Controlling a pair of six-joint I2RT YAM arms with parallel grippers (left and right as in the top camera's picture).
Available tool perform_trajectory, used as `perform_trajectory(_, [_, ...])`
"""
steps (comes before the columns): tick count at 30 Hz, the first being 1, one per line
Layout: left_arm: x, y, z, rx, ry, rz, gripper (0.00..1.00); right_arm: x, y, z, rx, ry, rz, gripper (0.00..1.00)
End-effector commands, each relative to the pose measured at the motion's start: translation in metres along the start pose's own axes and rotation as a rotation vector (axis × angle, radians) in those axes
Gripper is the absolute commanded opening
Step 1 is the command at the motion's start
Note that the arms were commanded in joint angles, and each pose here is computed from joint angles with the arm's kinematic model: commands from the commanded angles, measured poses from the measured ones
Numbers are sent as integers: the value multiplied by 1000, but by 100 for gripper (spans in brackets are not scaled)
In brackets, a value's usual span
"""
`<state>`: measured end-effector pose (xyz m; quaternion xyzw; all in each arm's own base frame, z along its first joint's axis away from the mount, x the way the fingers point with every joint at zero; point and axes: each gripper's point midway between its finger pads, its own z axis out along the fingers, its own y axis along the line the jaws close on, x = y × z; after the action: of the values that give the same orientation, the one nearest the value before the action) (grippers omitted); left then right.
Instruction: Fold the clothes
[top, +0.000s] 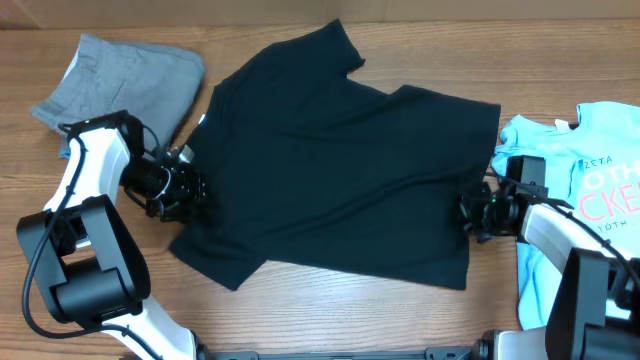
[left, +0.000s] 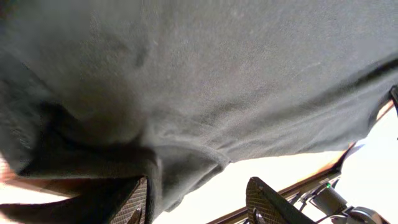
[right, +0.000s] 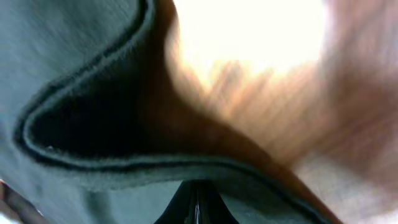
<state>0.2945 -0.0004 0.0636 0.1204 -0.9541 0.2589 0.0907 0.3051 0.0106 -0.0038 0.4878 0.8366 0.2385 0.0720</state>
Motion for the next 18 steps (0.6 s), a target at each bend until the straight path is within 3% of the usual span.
perform_trajectory(1, [-13, -26, -15, 95, -66, 102, 55, -37, -9, 2, 60, -132, -21, 4])
perform_trajectory(5, [-25, -45, -23, 176, -121, 160, 55, -34, 34, -14, -65, -43, -217, 16])
perform_trajectory(11, [-31, -55, -26, 208, -150, 215, 56, -9, 66, -66, -136, 76, -363, 24])
perform_trajectory(15, [-31, -60, -21, 193, -147, 272, 53, 20, 45, -95, -39, 148, -313, 24])
perform_trajectory(18, [-29, -65, -16, 176, -135, 309, 52, 36, 5, -108, 145, 182, -238, 25])
